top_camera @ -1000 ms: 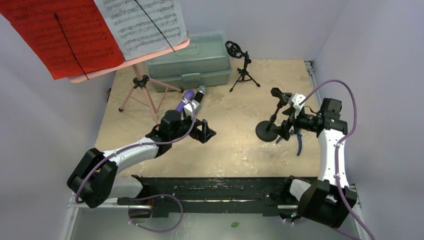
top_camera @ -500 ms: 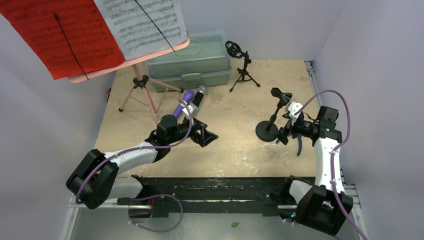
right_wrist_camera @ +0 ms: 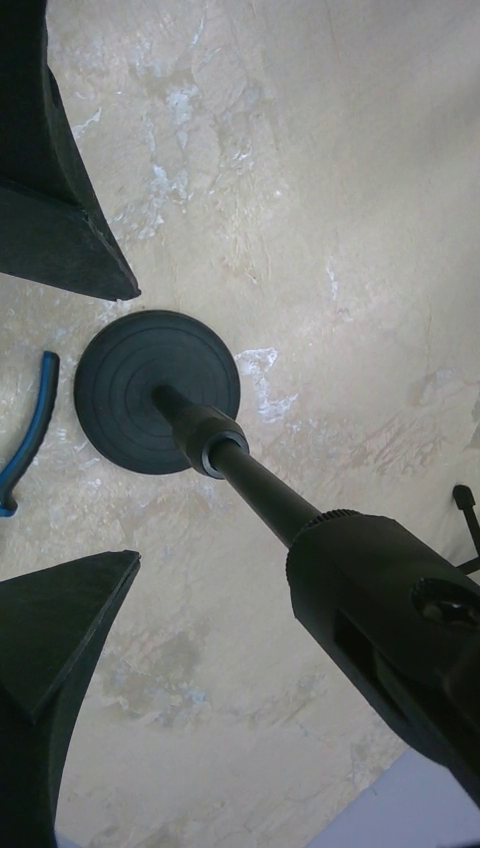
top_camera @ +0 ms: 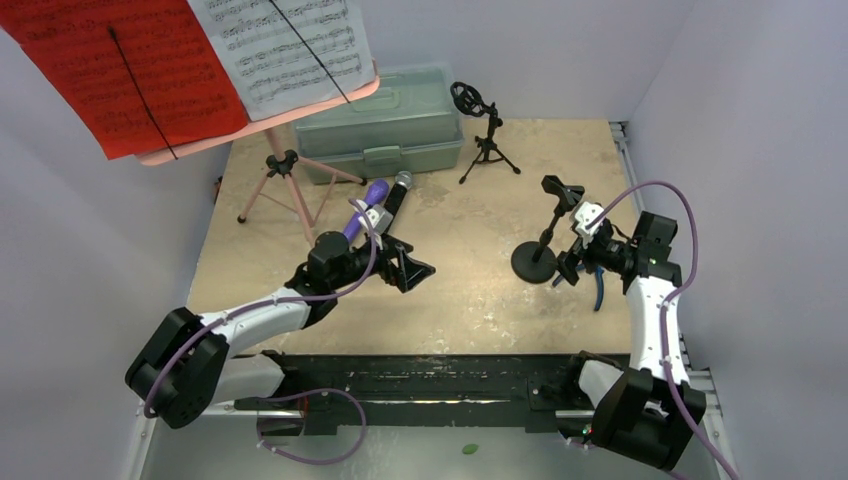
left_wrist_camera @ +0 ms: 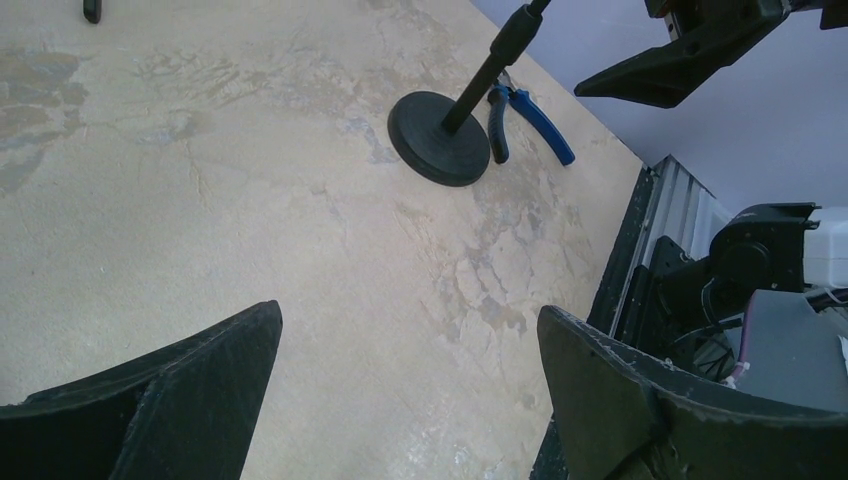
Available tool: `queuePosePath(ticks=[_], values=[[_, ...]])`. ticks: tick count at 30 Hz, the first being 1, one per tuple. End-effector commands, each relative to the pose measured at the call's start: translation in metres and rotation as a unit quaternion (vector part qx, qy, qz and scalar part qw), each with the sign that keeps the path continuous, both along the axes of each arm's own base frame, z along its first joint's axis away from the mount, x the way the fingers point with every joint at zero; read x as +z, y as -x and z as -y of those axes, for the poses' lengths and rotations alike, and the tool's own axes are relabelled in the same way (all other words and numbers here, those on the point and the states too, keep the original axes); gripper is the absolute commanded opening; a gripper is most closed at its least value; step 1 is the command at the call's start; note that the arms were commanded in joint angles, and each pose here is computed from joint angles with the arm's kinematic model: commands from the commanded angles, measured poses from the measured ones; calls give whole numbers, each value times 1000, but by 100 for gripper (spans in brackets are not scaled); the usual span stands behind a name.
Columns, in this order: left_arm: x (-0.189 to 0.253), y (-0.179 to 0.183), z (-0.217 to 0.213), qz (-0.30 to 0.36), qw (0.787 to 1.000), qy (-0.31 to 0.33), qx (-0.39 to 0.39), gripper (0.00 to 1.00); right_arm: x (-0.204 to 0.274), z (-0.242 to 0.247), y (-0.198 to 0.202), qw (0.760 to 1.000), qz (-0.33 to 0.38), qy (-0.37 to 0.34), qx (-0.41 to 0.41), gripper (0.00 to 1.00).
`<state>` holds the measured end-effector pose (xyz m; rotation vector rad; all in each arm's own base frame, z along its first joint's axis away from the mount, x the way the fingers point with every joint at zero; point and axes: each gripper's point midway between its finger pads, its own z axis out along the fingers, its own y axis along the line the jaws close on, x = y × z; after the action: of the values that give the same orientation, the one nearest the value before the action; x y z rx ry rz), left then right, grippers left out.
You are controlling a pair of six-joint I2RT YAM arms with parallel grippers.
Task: Pack up the instrument practice props
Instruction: Move the microphone stand to the center of the board.
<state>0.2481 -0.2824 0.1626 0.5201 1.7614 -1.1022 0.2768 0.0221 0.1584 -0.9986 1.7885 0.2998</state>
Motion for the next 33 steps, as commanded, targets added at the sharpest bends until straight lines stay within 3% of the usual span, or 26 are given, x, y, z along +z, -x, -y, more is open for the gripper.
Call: queuePosePath(ticks=[1,15,33], values=[[17,-1,-2,25,1000,16,5,100,8,4,-8,1000,23,9,2,99],[21,3,0,33,999,25,-9,100,12,-7,-24,994,88,-3,62,99],[25,7,2,30,999,41,-17,99,14,-12,-56,987,118,-58,96,97]])
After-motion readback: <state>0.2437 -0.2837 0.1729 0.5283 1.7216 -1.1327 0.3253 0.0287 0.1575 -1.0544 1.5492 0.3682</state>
